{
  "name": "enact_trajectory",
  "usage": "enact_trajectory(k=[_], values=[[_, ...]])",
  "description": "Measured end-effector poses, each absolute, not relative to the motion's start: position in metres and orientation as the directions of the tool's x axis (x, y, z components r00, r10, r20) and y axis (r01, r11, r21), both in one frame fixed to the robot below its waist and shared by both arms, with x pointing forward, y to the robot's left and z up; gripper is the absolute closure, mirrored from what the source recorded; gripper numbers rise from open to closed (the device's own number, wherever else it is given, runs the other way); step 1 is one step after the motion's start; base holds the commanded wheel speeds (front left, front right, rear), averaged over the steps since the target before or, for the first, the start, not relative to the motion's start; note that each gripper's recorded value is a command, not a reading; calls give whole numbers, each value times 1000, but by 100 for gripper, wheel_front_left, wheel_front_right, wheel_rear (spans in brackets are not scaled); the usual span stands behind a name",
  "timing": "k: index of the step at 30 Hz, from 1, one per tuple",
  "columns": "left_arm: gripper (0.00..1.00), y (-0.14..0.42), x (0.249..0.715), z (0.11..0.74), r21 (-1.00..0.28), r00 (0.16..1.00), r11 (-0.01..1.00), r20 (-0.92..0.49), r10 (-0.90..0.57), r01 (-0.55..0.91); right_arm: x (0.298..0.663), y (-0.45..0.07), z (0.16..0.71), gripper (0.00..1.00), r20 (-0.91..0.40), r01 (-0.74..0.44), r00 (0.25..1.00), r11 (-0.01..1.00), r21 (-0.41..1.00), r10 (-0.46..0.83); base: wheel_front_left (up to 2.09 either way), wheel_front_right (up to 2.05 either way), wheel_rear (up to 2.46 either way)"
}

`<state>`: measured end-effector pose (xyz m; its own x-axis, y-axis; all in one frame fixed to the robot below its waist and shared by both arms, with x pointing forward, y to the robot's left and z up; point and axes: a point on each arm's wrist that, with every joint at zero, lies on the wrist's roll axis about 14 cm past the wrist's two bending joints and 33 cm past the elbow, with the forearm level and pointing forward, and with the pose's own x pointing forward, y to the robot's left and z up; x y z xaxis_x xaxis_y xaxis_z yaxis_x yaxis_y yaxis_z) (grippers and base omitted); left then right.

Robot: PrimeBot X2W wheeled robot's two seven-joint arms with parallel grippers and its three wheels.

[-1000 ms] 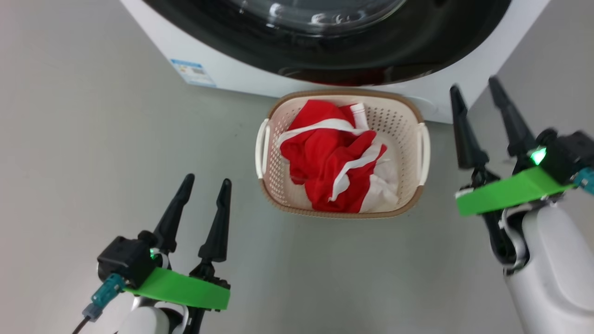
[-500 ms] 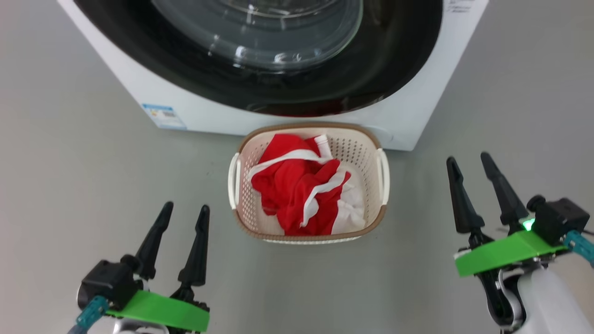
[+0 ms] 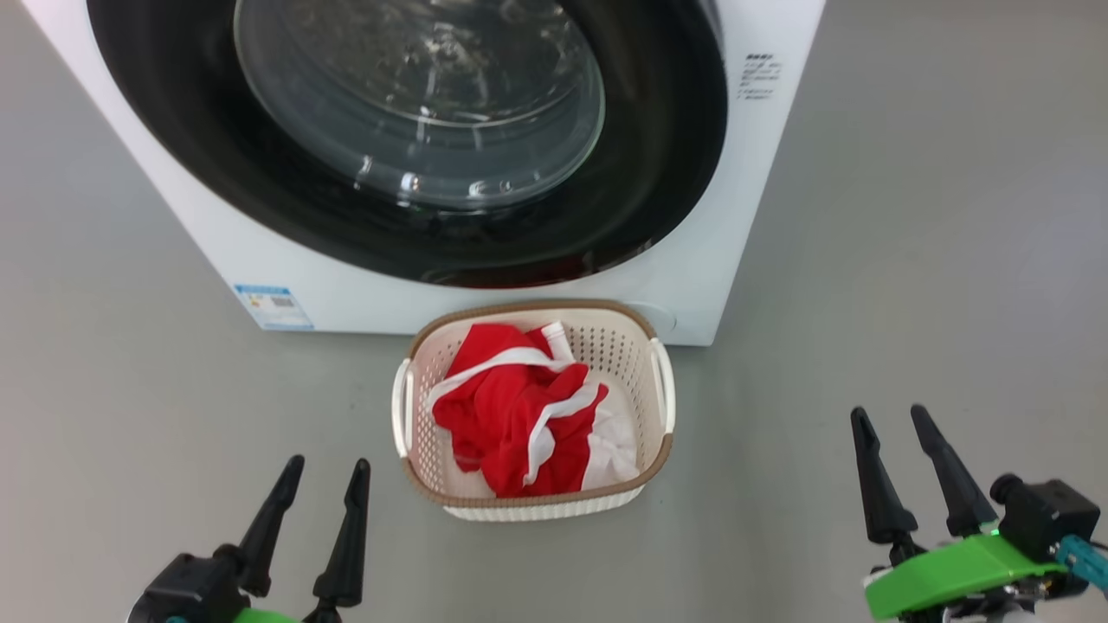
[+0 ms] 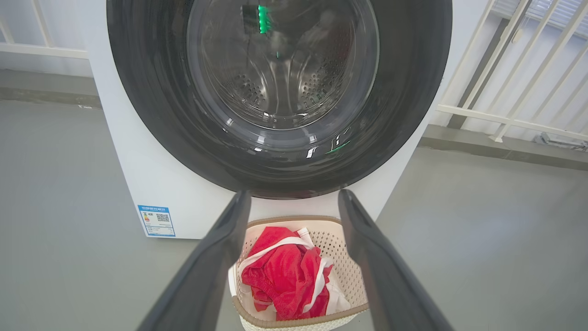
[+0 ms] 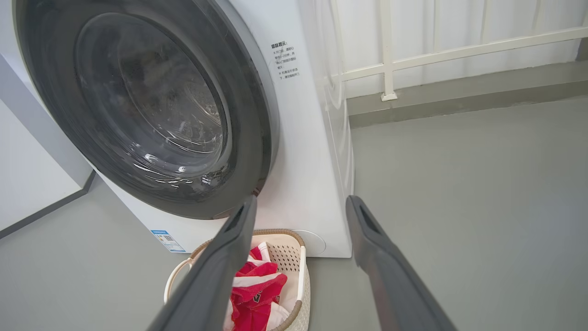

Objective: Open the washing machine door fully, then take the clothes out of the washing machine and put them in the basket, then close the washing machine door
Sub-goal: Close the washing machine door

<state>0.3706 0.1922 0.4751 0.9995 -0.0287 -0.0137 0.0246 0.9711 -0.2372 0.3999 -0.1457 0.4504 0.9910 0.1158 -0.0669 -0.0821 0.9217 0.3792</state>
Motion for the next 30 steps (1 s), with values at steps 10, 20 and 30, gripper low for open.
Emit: enact_trajectory(k=[10, 20, 30], values=[[0, 186, 357, 478, -235, 999, 971, -6, -52, 49, 363, -174, 449, 0, -84, 1, 996, 928, 371, 32, 0, 0, 0], [0, 183, 353, 476, -233, 998, 971, -10, -63, 59, 342, -192, 447, 0, -96, 59, 995, 928, 367, -26, 0, 0, 0], [0, 179, 353, 477, -229, 997, 971, -8, -75, 71, 332, -201, 444, 0, -107, 93, 993, 926, 366, -58, 0, 0, 0]])
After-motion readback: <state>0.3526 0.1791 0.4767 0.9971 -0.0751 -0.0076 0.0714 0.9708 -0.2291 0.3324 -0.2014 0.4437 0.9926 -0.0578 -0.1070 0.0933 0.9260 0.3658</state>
